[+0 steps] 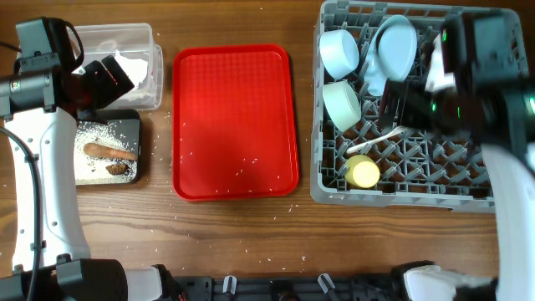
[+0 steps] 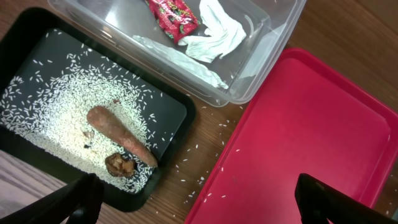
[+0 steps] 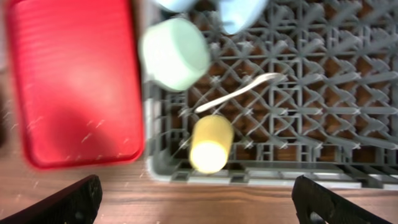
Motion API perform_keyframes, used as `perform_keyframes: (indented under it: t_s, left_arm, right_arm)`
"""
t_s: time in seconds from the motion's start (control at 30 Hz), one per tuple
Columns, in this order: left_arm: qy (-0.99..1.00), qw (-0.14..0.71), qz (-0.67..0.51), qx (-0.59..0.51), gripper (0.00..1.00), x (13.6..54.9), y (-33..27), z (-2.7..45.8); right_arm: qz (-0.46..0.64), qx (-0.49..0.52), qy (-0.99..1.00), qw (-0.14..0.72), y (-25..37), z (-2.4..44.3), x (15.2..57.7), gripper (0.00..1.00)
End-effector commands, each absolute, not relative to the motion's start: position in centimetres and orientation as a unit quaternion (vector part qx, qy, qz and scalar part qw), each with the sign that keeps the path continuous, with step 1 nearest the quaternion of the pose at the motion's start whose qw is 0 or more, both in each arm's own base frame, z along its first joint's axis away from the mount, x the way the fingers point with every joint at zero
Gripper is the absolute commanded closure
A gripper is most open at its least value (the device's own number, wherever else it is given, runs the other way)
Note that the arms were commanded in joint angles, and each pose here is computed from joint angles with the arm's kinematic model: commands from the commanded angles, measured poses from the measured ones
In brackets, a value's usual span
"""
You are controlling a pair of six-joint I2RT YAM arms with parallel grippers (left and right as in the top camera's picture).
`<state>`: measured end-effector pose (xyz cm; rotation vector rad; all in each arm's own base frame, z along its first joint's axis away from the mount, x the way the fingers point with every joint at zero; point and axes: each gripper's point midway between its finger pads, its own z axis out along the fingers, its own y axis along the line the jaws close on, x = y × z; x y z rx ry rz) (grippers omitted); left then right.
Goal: Sort waste into correct bins and load items into the dishwasher rack
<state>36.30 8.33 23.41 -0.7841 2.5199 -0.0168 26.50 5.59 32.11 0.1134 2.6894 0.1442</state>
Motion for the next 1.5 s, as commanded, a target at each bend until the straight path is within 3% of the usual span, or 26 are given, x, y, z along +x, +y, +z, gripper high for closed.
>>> perform_keyframes:
  t_s: [0.0,0.17,0.37,0.57,0.77,1.0,1.2,1.47]
  left_arm:
    - [0.92,0.26,-0.004,-0.292,0.0,36.5,8.6,24.2]
    - [0.92,0.26,-0.004,-0.292,0.0,36.5,8.6,24.2]
    - [0.92,0.26,-0.004,-0.292,0.0,36.5,8.6,24.2]
    - [0.92,0.26,-0.004,-0.292,0.0,36.5,8.6,24.2]
    - [0.92,0.26,-0.004,-0.292,0.0,36.5,8.6,24.2]
    - [0.92,0.26,-0.004,-0.292,0.0,36.5,8.6,24.2]
    - [0.92,0.26,-0.004,-0.292,0.0,36.5,8.6,24.2]
    - [0.92,0.26,-0.004,-0.292,0.0,36.5,8.6,24.2]
  right_arm:
    - [0.088,0.049,0.962,0.254,7.0,34.2,24.1,0.0]
    - [0.101,0.054,0.95,0.289,6.4,36.0,22.4,0.0]
    - [0.051,0.072,0.934,0.347,4.4,37.3,24.0,0.0]
    - [0.048,-0.035,0.839,0.541,4.6,40.8,28.0,0.0]
    - [0.03,0.021,0.768,0.64,0.8,32.7,27.4,0.0]
    - [0.05,0.007,0.709,0.703,1.3,23.2,25.7,0.0]
    - [0.074,-0.017,0.688,0.722,2.4,18.9,24.9,0.0]
    - [0.075,-0.018,0.704,0.706,2.4,17.7,24.5,0.0]
